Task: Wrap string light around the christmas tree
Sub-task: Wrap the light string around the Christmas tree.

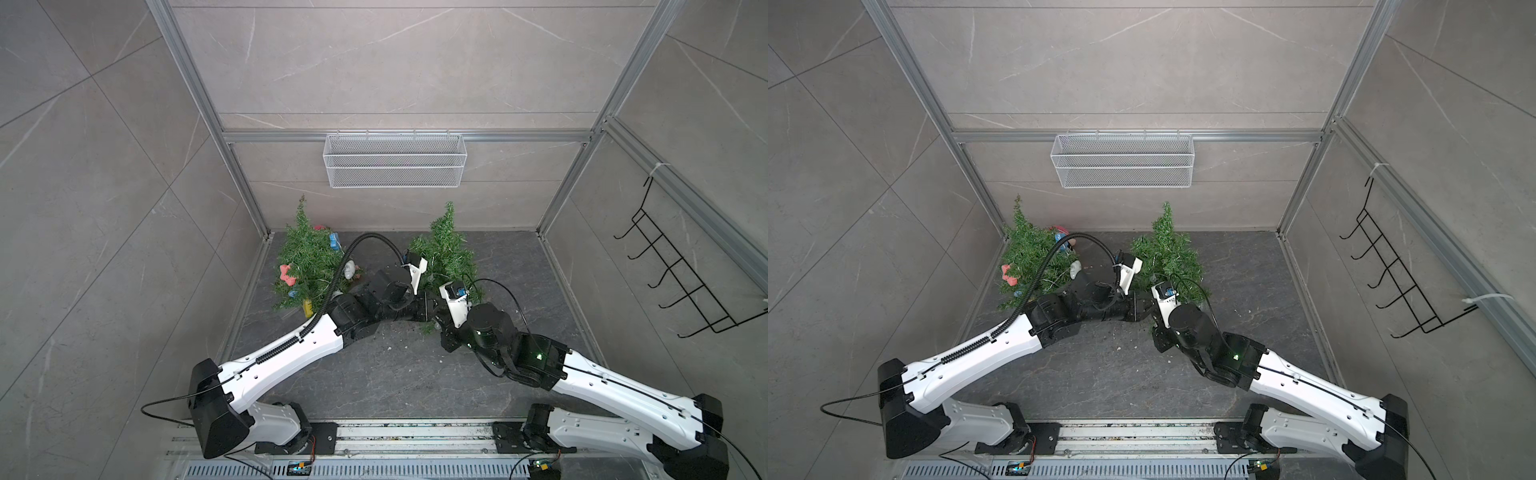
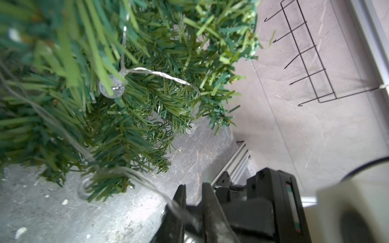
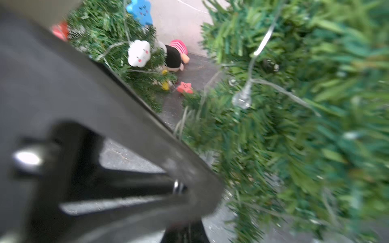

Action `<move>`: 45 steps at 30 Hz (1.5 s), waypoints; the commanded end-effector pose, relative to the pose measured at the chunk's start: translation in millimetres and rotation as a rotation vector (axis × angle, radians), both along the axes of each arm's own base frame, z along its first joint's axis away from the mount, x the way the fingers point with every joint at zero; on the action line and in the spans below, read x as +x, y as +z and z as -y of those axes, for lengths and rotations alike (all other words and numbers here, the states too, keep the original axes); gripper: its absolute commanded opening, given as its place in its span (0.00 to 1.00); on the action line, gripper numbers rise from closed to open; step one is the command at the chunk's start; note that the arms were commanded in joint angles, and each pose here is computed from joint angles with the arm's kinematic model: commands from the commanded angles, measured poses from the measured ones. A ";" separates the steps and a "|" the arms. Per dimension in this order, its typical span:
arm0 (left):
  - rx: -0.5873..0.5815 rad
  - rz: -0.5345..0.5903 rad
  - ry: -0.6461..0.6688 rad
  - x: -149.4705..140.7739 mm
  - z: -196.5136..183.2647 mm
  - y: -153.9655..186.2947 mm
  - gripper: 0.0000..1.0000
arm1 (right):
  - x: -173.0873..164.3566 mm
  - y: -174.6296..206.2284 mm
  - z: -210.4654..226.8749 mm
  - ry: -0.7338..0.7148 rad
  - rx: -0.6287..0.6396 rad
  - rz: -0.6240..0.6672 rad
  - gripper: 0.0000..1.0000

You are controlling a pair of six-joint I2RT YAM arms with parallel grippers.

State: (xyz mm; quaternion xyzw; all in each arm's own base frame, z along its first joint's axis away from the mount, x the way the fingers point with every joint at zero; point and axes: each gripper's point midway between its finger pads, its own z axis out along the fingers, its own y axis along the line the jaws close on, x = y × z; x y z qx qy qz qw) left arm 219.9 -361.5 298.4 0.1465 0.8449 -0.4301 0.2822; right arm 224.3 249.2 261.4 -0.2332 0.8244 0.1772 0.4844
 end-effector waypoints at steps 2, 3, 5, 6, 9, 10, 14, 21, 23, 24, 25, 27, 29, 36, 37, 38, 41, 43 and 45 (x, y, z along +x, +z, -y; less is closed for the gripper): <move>-0.073 0.151 -0.008 2.2 -27.6 60.7 0.42 | -11.5 23.2 33.1 0.013 -0.162 0.026 0.00; -0.072 0.161 0.004 5.4 -33.7 63.5 0.44 | -13.4 28.6 38.5 0.019 -0.201 0.028 0.00; -0.067 0.180 0.036 14.8 -45.9 69.1 0.46 | -16.3 39.0 49.3 0.026 -0.285 0.025 0.00; -0.066 0.186 0.049 18.5 -50.4 71.0 0.47 | -16.5 42.8 51.6 0.028 -0.303 0.028 0.00; -0.069 0.206 0.090 28.5 -62.3 75.6 0.47 | -11.9 55.1 65.0 0.003 -0.390 0.053 0.00; -0.074 0.213 0.100 30.5 -65.3 78.0 0.47 | -7.5 59.2 70.0 -0.013 -0.416 0.066 0.00; -0.065 0.230 0.126 38.8 -72.5 79.6 0.48 | 15.3 86.5 75.7 -0.050 -0.405 0.097 0.00; -0.041 0.229 0.139 43.7 -77.3 73.1 0.48 | 59.5 111.5 72.6 -0.074 -0.392 0.098 0.00; -0.038 0.226 0.143 45.5 -79.1 71.3 0.48 | 69.2 118.8 75.1 -0.089 -0.388 0.114 0.00; -0.036 0.226 0.144 46.3 -79.9 70.8 0.48 | 73.3 121.8 76.1 -0.096 -0.390 0.122 0.00; -0.033 0.224 0.143 47.6 -80.2 69.8 0.48 | 78.3 126.8 77.8 -0.107 -0.385 0.132 0.00; -0.032 0.223 0.140 49.5 -79.5 69.2 0.48 | 87.5 134.1 77.6 -0.114 -0.364 0.143 0.00; -0.031 0.220 0.137 50.9 -78.0 68.1 0.48 | 97.5 138.7 75.0 -0.110 -0.337 0.153 0.00; -0.027 0.206 0.122 54.3 -72.8 61.4 0.48 | 143.1 89.4 65.9 -0.074 -0.217 0.067 0.00; -0.027 0.209 0.123 53.8 -73.9 62.5 0.48 | 142.5 84.2 61.9 -0.057 -0.186 0.064 0.00; -0.025 0.212 0.123 53.1 -74.7 63.1 0.48 | 140.8 78.9 57.7 -0.037 -0.154 0.058 0.00; -0.020 0.211 0.132 54.6 -78.2 61.5 0.48 | 134.4 63.0 49.3 0.020 -0.090 0.008 0.00; -0.021 0.211 0.131 54.8 -78.6 61.8 0.48 | 130.8 53.5 47.5 0.041 -0.076 -0.038 0.01; -0.021 0.213 0.131 55.9 -78.2 62.5 0.48 | 127.3 49.2 48.6 0.045 -0.069 -0.062 0.05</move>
